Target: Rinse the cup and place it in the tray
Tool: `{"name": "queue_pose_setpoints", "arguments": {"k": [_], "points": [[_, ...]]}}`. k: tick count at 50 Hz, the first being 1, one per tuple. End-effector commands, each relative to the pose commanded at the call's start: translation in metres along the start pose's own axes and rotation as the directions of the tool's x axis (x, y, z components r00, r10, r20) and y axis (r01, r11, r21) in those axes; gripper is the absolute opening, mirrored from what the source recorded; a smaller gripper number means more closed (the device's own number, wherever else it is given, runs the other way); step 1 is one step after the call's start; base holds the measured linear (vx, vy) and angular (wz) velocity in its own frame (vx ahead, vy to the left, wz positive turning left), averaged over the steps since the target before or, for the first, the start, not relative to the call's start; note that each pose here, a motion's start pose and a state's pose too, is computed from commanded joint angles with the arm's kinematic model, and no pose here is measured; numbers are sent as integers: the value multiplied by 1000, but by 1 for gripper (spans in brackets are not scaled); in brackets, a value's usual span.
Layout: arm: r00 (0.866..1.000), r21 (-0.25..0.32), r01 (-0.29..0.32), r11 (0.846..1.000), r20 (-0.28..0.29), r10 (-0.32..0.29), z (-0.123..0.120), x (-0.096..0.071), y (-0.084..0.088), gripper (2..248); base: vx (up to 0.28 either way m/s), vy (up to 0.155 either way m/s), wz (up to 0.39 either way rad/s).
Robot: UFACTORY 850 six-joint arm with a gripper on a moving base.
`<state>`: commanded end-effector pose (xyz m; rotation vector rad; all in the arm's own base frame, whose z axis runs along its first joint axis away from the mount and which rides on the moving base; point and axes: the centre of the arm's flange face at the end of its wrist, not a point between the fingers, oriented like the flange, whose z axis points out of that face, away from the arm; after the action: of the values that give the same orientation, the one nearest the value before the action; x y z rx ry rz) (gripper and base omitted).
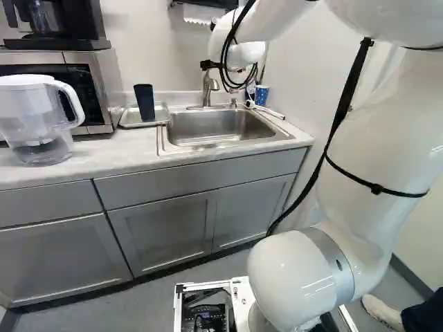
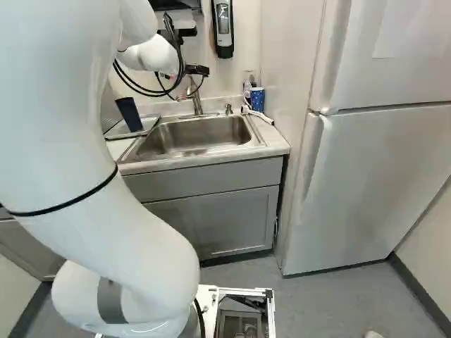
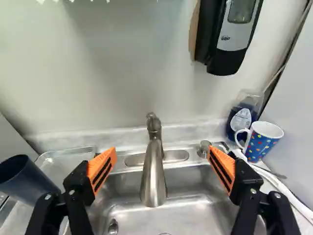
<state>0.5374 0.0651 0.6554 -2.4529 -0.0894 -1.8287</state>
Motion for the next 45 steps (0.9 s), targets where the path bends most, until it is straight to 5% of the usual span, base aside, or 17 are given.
{"name": "queue_pose_setpoints", "arguments": {"k": [23, 45], "points": [[978, 1, -4, 1000, 209, 4, -47, -33, 6, 247, 0, 0, 0], [904, 12, -8, 1000, 427, 2, -56, -53, 4, 247, 0, 0, 0]]}}
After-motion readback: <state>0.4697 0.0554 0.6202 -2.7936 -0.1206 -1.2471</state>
